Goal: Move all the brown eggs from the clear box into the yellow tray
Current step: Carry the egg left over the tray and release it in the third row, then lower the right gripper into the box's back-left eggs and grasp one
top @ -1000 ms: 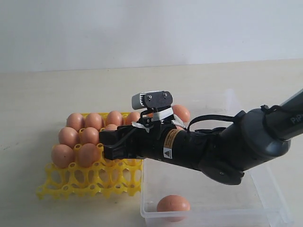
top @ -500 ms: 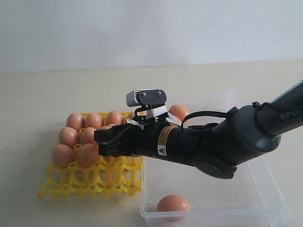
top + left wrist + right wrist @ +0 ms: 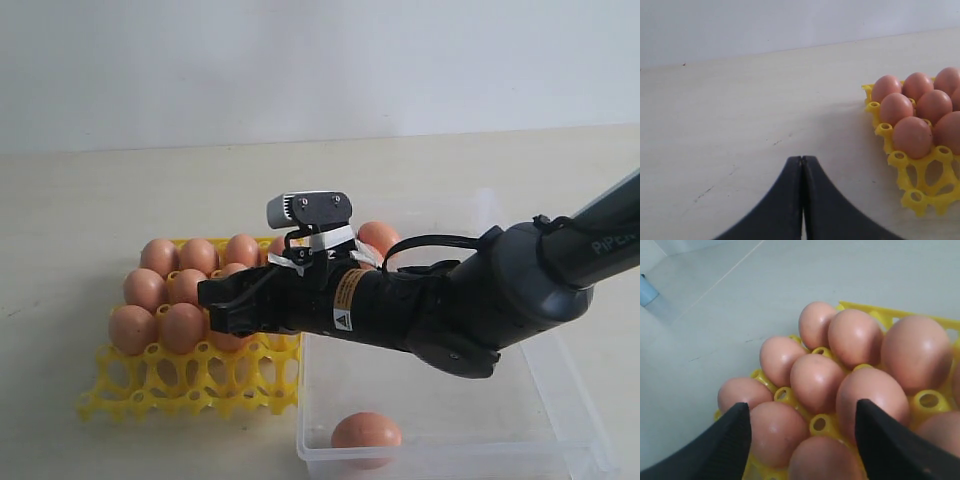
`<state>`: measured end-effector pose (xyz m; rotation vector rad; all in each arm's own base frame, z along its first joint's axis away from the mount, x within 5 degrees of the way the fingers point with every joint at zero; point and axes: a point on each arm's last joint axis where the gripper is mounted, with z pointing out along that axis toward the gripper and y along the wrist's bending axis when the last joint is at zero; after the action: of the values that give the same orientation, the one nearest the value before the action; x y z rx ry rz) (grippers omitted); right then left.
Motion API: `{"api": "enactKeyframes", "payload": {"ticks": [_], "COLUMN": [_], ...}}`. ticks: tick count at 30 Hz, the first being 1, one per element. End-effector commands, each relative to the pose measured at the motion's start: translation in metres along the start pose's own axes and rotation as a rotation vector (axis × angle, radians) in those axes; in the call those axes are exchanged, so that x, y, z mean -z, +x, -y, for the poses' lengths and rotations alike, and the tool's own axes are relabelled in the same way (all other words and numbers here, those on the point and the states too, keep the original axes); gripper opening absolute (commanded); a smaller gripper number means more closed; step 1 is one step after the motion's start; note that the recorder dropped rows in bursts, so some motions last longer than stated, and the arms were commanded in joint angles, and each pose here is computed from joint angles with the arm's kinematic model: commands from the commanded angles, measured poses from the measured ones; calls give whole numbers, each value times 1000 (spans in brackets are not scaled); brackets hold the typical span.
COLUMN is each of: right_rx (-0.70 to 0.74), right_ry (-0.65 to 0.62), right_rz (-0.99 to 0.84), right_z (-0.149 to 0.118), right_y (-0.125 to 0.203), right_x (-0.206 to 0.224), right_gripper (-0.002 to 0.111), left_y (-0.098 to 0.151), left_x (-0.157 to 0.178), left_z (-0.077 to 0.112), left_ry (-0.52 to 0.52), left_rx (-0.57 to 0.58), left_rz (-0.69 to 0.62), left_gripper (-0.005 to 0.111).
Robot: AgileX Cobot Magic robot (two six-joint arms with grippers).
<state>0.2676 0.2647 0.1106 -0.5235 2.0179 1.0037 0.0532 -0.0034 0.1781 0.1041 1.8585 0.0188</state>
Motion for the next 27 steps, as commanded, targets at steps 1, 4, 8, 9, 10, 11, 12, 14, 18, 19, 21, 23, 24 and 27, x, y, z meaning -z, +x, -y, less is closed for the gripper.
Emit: {"api": "enactKeyframes", "payload": {"ticks": [1, 4, 8, 9, 10, 11, 12, 14, 18, 19, 21, 23, 24, 27], "right_rx": [13, 25, 100, 121, 123, 118, 81, -18, -41, -26, -10, 7, 9, 11], "right_ry": [-3, -13, -37, -12, 42, 119, 210, 379, 531, 548, 583, 623, 642, 684], "right_rz": [-8, -5, 23, 25, 14, 5, -12, -76, -168, -166, -180, -236, -271, -386], "right_z": [-1, -4, -23, -28, -30, -31, -29, -21, 4, 11, 24, 37, 44, 57], "right_y": [-1, -3, -32, -43, -51, -62, -71, -84, -95, -98, -104, -109, -109, -117], "right_x": [-1, 0, 18, 26, 35, 47, 60, 85, 110, 112, 114, 111, 108, 96], "right_gripper": [61, 61, 55, 52, 49, 47, 45, 44, 49, 52, 55, 56, 56, 56], "left_y": [-3, -3, -3, -3, -3, -3, -3, -3, -3, -3, -3, -3, -3, -3], "left_x": [1, 1, 1, 1, 1, 1, 1, 1, 1, 1, 1, 1, 1, 1], "left_z": [0, 0, 0, 0, 0, 0, 0, 0, 0, 0, 0, 0, 0, 0], "left_ry": [1, 1, 1, 1, 1, 1, 1, 1, 1, 1, 1, 1, 1, 1], "left_rx": [8, 8, 8, 8, 8, 8, 8, 8, 8, 8, 8, 8, 8, 8], "left_rz": [19, 19, 19, 19, 19, 19, 19, 19, 19, 19, 19, 19, 19, 19], "left_gripper": [0, 0, 0, 0, 0, 0, 0, 0, 0, 0, 0, 0, 0, 0]}}
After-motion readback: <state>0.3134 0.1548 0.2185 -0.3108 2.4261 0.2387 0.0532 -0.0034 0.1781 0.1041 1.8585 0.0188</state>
